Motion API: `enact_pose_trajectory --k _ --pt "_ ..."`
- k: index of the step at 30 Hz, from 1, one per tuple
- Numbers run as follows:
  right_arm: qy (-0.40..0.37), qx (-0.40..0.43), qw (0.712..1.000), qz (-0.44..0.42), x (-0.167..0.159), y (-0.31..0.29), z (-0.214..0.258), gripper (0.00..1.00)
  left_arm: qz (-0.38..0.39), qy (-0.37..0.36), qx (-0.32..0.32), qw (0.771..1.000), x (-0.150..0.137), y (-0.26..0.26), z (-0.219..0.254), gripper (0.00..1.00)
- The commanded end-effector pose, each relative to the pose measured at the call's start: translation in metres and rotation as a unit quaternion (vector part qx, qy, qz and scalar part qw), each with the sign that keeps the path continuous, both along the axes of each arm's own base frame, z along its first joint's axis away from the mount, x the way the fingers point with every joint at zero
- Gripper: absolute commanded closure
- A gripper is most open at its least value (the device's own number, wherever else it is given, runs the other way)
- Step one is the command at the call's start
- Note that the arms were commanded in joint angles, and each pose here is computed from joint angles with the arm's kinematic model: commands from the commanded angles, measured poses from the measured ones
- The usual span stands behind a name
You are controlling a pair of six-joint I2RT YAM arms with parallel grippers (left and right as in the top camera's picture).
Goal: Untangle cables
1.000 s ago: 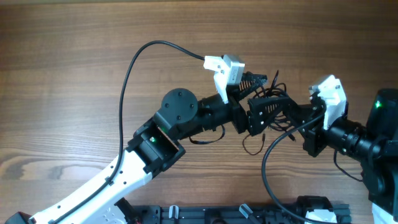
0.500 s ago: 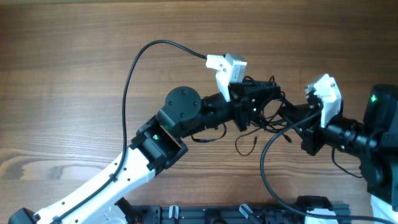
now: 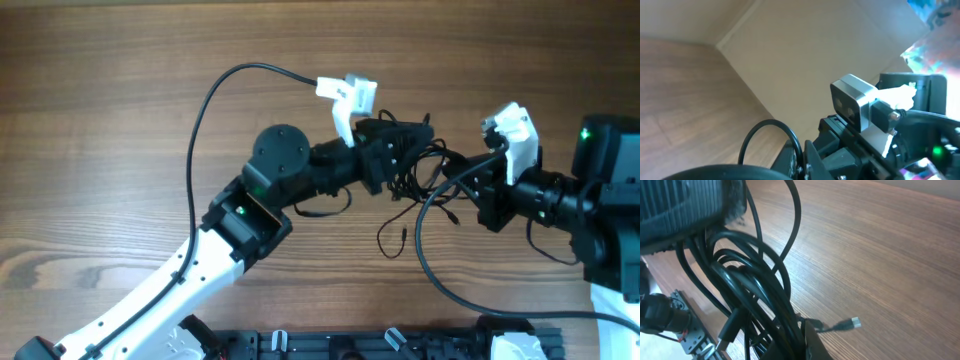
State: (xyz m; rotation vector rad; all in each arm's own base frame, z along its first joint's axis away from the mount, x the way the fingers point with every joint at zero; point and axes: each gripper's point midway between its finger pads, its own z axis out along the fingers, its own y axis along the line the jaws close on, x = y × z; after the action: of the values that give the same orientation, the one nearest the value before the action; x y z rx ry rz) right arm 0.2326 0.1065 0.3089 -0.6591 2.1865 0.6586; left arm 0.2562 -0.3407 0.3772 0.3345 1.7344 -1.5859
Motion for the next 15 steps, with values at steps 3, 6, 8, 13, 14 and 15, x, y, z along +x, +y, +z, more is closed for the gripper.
enact_pose_trajectory --k 3,6,8,13,14,15 --pt "0.030 -0.051 0.996 -0.068 0.013 -0.026 -0.019 0.96 0.035 0.032 -0.074 0.996 0.013 0.046 0.046 0.96" --pt "0.030 -0.051 0.996 -0.068 0.013 -0.026 -0.019 0.96 0.035 0.050 -0.081 0.995 0.018 0.053 0.046 0.96" --pt "0.030 -0.053 0.996 -0.070 0.013 -0.027 -0.019 0.96 0.035 0.068 -0.088 0.993 0.022 0.059 0.045 0.96" --pt "0.035 -0.056 0.994 -0.084 0.015 -0.031 -0.020 0.96 0.033 0.097 -0.099 0.990 0.030 0.071 0.045 0.96" --pt "0.035 -0.056 0.994 -0.084 0.015 -0.031 -0.020 0.96 0.034 0.107 -0.102 0.988 0.032 0.074 0.045 0.96" --pt "0.035 -0.056 0.994 -0.084 0.015 -0.031 -0.020 0.96 0.035 0.117 -0.106 0.987 0.035 0.079 0.045 0.96"
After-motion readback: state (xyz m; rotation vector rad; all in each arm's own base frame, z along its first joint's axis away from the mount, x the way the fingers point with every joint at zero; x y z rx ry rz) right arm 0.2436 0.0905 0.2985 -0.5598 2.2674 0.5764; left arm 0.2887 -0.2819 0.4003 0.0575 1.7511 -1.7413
